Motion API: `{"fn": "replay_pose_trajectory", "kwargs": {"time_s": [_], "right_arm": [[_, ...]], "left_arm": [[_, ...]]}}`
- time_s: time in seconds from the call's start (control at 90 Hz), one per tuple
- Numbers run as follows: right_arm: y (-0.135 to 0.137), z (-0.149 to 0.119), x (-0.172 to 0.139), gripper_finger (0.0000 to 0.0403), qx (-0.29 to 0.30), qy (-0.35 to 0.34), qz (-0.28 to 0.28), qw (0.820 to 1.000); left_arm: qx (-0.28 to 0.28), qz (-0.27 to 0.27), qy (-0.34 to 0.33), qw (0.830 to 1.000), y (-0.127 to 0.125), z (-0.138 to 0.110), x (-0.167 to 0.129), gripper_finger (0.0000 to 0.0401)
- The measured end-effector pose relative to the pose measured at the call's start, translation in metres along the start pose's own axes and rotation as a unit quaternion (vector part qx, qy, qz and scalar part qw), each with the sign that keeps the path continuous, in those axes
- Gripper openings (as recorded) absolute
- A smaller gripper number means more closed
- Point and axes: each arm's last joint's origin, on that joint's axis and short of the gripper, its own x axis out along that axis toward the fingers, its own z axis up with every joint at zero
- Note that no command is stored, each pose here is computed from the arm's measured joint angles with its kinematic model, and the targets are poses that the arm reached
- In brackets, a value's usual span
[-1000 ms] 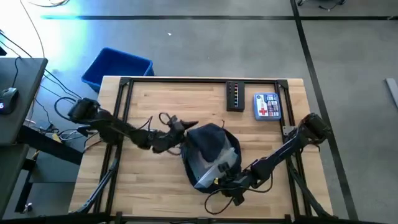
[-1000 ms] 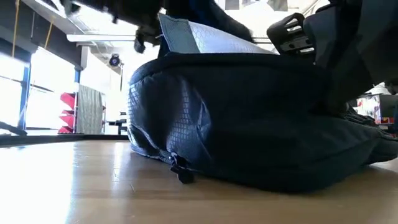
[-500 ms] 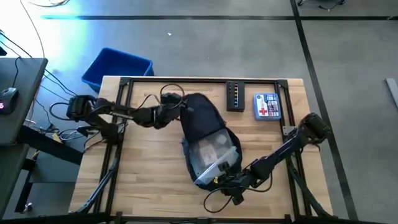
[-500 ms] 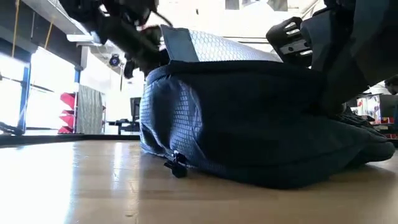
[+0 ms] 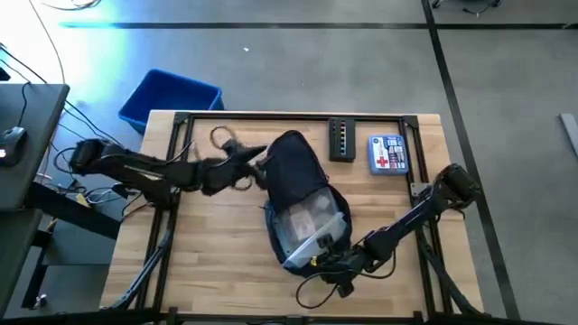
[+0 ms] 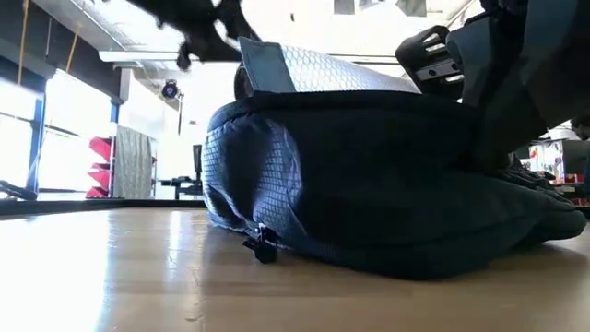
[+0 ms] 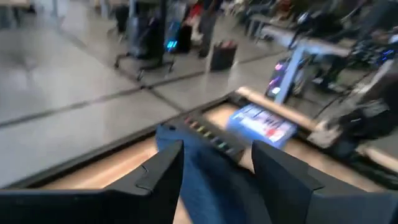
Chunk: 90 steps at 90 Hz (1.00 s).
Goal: Unpack backpack
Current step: Put the white zip bag into the backpack
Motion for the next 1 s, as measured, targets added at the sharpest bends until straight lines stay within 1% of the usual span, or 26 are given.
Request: {"fn": "replay_pose_trajectory", "kwargs": {"time_s": [0.067,0.144,0.211,0.3,0.344,0.467,0.533,0.6,0.656,0.711,0.778,0.822,0.889,1.0], "right_arm": [[0.000,0.000,0.000,0.0018,0.001,0.002,0.000,1.000],[0.001,0.000,0.000,0.0043,0.004,-0.001,0.002,1.000],[0.002,0.001,-0.001,0.0073,0.001,-0.005,0.004,1.000],[0.005,0.009,-0.005,0.0117,-0.006,0.000,0.011,1.000],[0.008,0.016,-0.009,0.0138,-0.012,0.000,0.025,1.000],[0.018,0.046,-0.028,0.0185,-0.047,-0.018,0.099,0.994],[0.022,0.067,-0.044,0.0199,-0.073,-0.030,0.109,0.991],[0.021,0.080,-0.060,0.0204,-0.099,-0.016,0.090,0.991],[0.011,0.088,-0.069,0.0202,-0.104,0.004,0.059,0.993],[-0.006,0.093,-0.074,0.0195,-0.093,0.024,0.032,0.995],[-0.028,0.093,-0.074,0.0184,-0.065,0.048,0.016,0.997],[-0.042,0.090,-0.070,0.0175,-0.036,0.064,0.023,0.997],[-0.060,0.079,-0.060,0.0161,0.012,0.090,0.054,0.994],[-0.074,0.051,-0.036,0.0140,0.076,0.114,0.118,0.984]], "left_arm": [[0.009,-0.011,-0.011,1.000,-0.010,0.002,-0.017,0.0169],[0.016,-0.029,-0.011,0.999,-0.022,-0.002,-0.032,0.0169],[0.022,-0.051,-0.001,0.998,-0.032,-0.011,-0.040,0.0168],[0.035,-0.078,0.022,0.996,-0.046,-0.028,-0.045,0.0168],[0.040,-0.088,0.034,0.995,-0.052,-0.038,-0.047,0.0168],[0.047,-0.108,0.054,0.992,-0.068,-0.062,-0.050,0.0168],[0.050,-0.119,0.063,0.990,-0.074,-0.072,-0.049,0.0168],[0.053,-0.137,0.075,0.986,-0.080,-0.082,-0.049,0.0168],[0.057,-0.154,0.091,0.982,-0.083,-0.090,-0.049,0.0168],[0.056,-0.165,0.105,0.979,-0.085,-0.098,-0.048,0.0168],[0.050,-0.170,0.116,0.977,-0.087,-0.104,-0.047,0.0168],[0.049,-0.168,0.121,0.977,-0.088,-0.108,-0.047,0.0168],[0.055,-0.164,0.124,0.977,-0.088,-0.111,-0.046,0.0168],[0.058,-0.155,0.127,0.978,-0.086,-0.111,-0.044,0.0168]]}}
